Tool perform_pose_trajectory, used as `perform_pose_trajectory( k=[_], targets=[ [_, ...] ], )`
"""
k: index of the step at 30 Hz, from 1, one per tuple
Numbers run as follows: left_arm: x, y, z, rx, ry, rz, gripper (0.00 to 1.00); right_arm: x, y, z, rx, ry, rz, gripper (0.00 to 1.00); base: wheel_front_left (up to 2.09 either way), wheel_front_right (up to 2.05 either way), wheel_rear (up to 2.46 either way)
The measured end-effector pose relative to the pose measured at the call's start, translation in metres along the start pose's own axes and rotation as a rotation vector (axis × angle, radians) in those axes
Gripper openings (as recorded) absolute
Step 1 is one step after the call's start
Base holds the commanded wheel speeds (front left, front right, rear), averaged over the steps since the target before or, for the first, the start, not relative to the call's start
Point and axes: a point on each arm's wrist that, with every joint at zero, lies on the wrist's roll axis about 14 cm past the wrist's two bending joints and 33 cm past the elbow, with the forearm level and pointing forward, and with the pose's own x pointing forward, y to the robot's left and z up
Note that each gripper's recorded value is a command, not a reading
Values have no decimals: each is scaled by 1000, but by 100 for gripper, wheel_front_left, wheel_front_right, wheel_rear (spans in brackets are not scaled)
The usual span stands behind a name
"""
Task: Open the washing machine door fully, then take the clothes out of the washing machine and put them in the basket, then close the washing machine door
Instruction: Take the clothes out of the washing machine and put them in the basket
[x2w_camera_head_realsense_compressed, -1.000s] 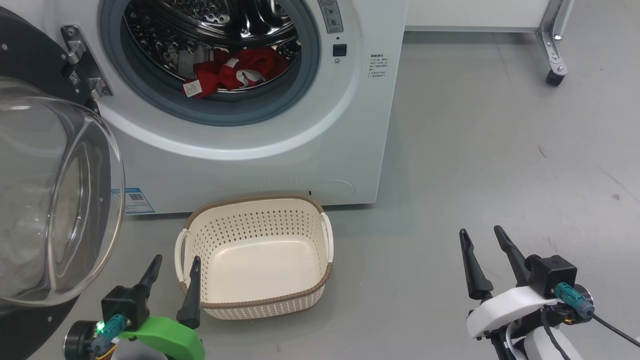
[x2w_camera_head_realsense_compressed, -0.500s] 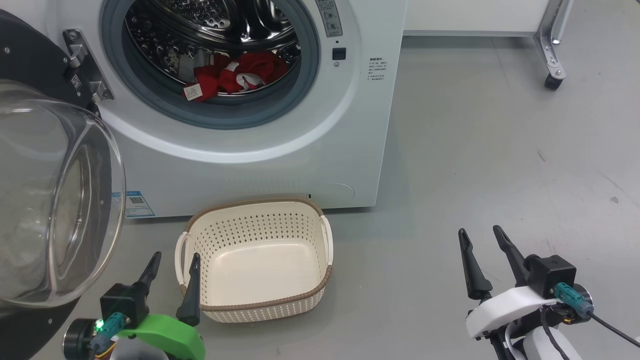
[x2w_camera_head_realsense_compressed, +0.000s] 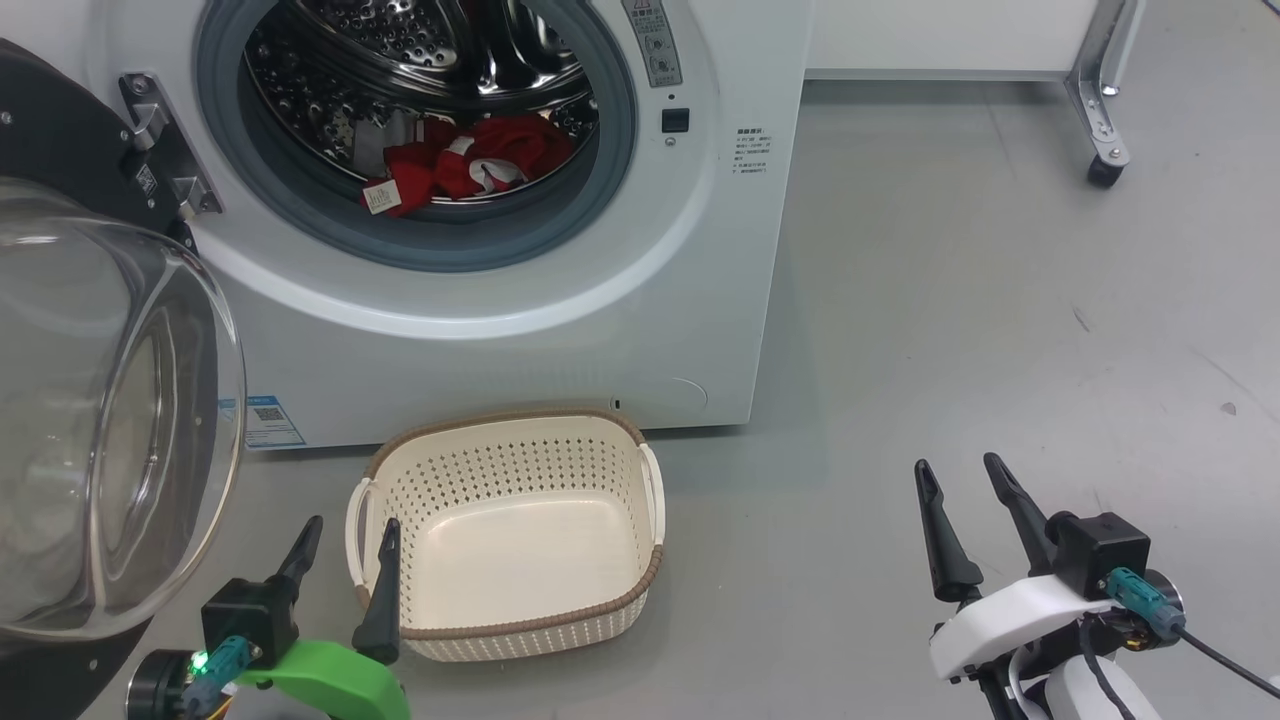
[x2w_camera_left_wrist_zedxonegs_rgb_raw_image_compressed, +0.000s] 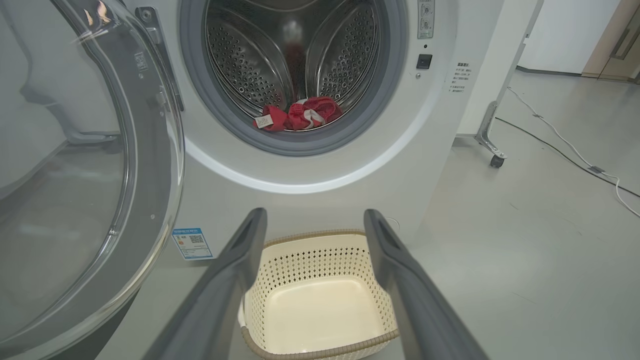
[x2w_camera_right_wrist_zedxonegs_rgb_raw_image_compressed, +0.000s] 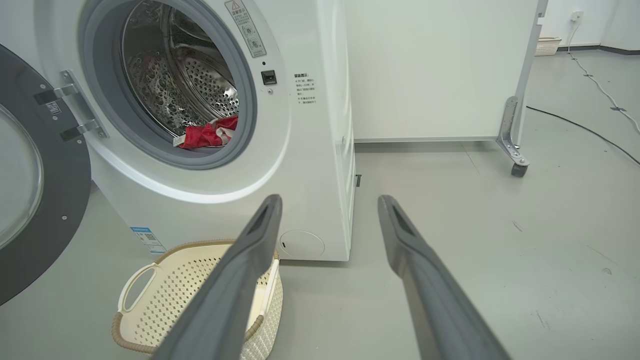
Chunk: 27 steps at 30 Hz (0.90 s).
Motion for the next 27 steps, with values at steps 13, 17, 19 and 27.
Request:
perform_pose_trajectory(
  k=[13, 17, 19, 27],
  targets=[
    [0, 0, -3, 1, 18, 4, 100, -2, 1, -4, 2, 10, 1, 100, 105, -105, 0],
    [0, -1, -2, 1, 17, 3, 100, -3, 1, -5, 2, 14, 2, 100, 91, -91, 0],
    [0, -1, -2, 1, 16, 3, 100, -4, 2, -5, 2, 14, 4, 100, 79, -79, 0],
    [0, 0, -1, 0, 11, 11, 100, -4, 2, -6, 2, 16, 5, 100, 62, -62, 0]
  ],
)
